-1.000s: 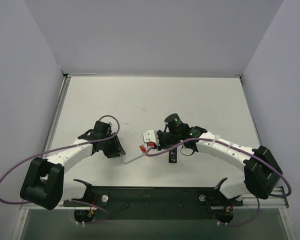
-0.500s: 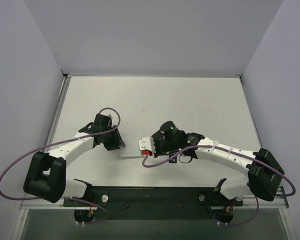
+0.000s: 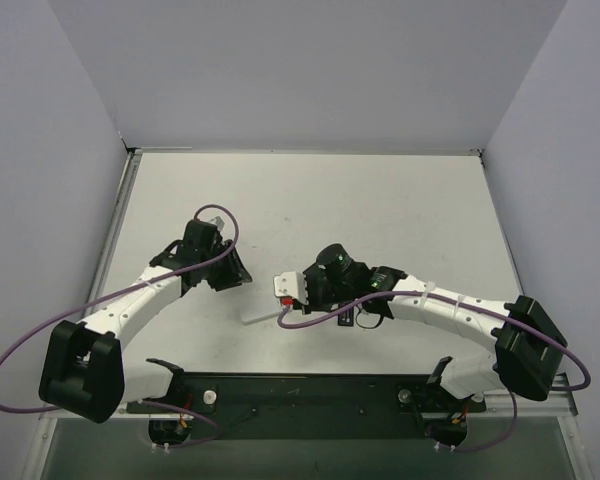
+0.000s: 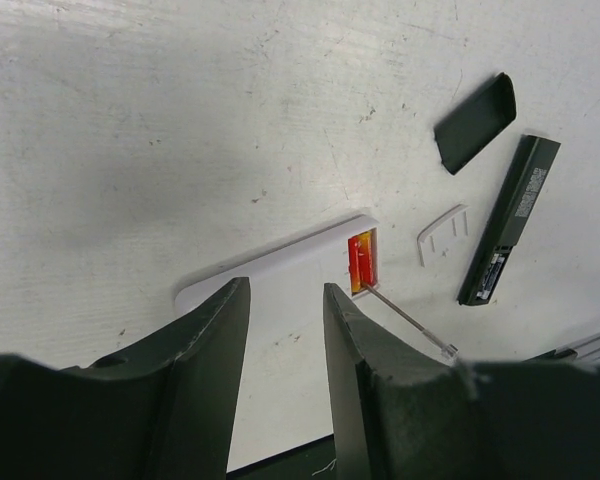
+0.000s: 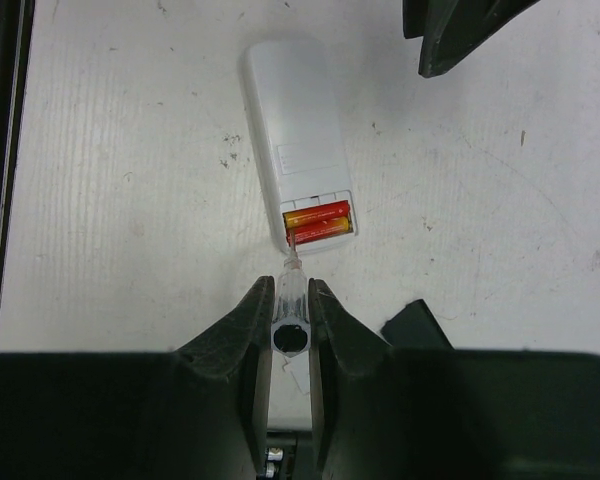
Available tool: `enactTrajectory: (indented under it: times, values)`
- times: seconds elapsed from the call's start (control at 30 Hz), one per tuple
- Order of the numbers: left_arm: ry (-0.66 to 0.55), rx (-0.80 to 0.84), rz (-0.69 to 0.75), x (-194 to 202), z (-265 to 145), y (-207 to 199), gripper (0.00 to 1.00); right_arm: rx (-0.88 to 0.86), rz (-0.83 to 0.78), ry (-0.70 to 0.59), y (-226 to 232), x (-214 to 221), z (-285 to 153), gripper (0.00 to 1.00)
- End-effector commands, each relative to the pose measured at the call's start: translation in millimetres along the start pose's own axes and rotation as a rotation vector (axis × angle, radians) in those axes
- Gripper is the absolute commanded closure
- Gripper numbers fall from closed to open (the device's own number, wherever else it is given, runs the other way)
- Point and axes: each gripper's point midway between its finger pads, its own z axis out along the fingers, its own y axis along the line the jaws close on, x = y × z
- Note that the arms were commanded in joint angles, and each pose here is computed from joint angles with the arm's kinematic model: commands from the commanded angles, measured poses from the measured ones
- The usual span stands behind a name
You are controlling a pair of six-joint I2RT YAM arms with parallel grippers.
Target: Unload the batteries from the remote control
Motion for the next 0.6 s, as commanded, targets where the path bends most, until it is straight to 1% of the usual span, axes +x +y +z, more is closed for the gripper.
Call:
enactTrajectory:
  times: [0.0,0.13,0.23,0.3,0.33,0.37,0.47,0.57]
  values:
    - [0.031,0.051,-0.015,5.3,8.8,-9.0,0.57,0.013,0.007,0.000,-8.9,-12.1,-0.8,1.00]
    - [0.057,0.075,-0.033,15.4,14.0,-7.9,0.60,-0.003,0.006,0.002,-10.0,-15.7,-0.8,1.00]
    - [0.045,0.027,-0.019,16.2,11.3,0.6,0.60,-0.015,0.011,0.025,-7.0,-10.1,1.0,1.00]
    - [0.023,-0.005,-0.006,9.8,7.9,4.9,0.56,-0.024,0.026,0.031,-3.3,-7.5,1.5,1.00]
    - [0.033,-0.025,-0.008,11.3,6.1,8.6,0.52,-0.036,0.039,0.034,2.5,-5.3,2.7,1.00]
    - [0.024,-0.026,0.003,6.2,3.8,6.5,0.50,-0.039,0.043,0.035,5.6,-3.9,3.4,1.00]
    - [0.019,-0.049,0.003,1.6,-0.3,9.7,0.47,-0.046,0.030,0.055,17.8,-0.7,6.4,1.00]
    - [0.006,-0.045,0.004,-3.1,-3.8,7.0,0.47,-0.043,0.050,0.059,23.0,-2.6,5.9,1.00]
